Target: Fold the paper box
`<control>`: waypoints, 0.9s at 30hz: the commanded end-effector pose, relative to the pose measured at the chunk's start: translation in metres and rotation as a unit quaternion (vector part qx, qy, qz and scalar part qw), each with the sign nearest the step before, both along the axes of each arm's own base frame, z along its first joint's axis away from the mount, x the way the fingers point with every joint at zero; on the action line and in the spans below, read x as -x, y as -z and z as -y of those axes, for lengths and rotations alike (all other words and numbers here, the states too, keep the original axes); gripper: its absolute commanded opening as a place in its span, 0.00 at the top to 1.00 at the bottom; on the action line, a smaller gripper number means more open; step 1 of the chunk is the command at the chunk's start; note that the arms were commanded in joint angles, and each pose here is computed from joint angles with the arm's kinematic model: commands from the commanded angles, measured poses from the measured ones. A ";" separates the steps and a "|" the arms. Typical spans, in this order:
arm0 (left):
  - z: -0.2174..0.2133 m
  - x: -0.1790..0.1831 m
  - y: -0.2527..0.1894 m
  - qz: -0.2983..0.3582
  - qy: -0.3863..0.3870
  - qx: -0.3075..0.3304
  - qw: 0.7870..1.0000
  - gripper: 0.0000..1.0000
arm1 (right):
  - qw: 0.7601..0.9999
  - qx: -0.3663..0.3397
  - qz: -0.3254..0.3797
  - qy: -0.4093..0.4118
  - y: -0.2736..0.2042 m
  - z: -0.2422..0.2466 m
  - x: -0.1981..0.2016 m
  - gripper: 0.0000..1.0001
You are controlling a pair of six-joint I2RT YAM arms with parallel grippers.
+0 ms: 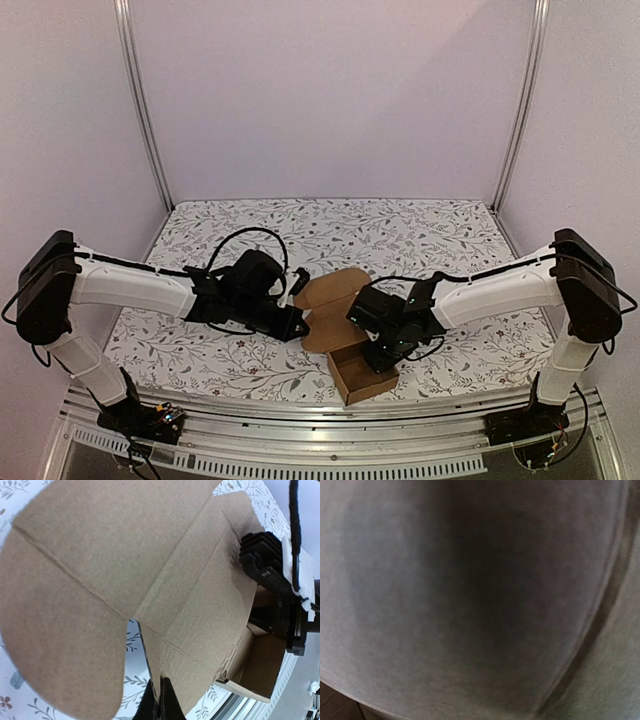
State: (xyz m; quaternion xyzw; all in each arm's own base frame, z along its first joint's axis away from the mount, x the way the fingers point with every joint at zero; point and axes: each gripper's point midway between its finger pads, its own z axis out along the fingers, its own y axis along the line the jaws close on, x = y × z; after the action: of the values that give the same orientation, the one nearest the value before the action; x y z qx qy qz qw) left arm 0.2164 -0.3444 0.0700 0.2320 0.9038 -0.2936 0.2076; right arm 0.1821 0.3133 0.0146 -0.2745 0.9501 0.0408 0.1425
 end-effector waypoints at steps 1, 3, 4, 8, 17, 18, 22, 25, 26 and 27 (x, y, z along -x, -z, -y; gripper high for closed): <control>-0.002 0.004 -0.001 0.005 0.010 -0.019 1.000 1.00 | 0.999 0.043 0.011 0.000 0.013 0.008 0.003 0.90; -0.002 0.004 -0.001 0.006 0.009 -0.021 1.000 1.00 | 0.998 0.057 0.023 -0.002 0.013 0.010 0.003 1.00; -0.003 0.004 -0.001 0.006 0.009 -0.023 1.000 1.00 | 0.998 0.064 0.029 -0.005 0.012 0.010 0.003 1.00; -0.003 0.003 -0.002 0.008 0.008 -0.025 1.000 1.00 | 0.995 0.081 0.057 -0.011 0.006 0.010 0.001 1.00; -0.007 0.001 -0.006 0.017 0.005 -0.035 0.999 1.00 | 0.995 0.068 0.066 -0.007 0.001 0.002 0.001 0.80; -0.007 0.000 -0.007 0.018 0.004 -0.036 0.999 1.00 | 0.996 0.064 0.066 -0.006 0.000 0.000 0.001 0.75; -0.010 -0.001 -0.007 0.022 0.000 -0.042 0.999 1.00 | 0.997 0.047 0.062 -0.004 -0.009 -0.004 0.003 0.66; -0.013 -0.002 -0.009 0.026 -0.005 -0.046 0.999 1.00 | 0.998 0.035 0.057 -0.002 -0.017 -0.006 0.005 0.63; -0.013 -0.002 -0.009 0.027 -0.006 -0.047 0.998 1.00 | 0.998 0.031 0.053 -0.002 -0.019 -0.006 0.006 0.62; -0.014 -0.003 -0.009 0.028 -0.007 -0.048 0.998 1.00 | 0.998 0.029 0.050 -0.002 -0.020 -0.007 0.008 0.62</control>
State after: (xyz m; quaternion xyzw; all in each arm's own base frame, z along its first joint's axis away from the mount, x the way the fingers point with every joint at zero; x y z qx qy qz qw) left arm 0.2187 -0.3356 0.0753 0.2371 0.9102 -0.2634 0.2141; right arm 0.1811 0.3146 0.0209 -0.2841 0.9398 -0.0221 0.1887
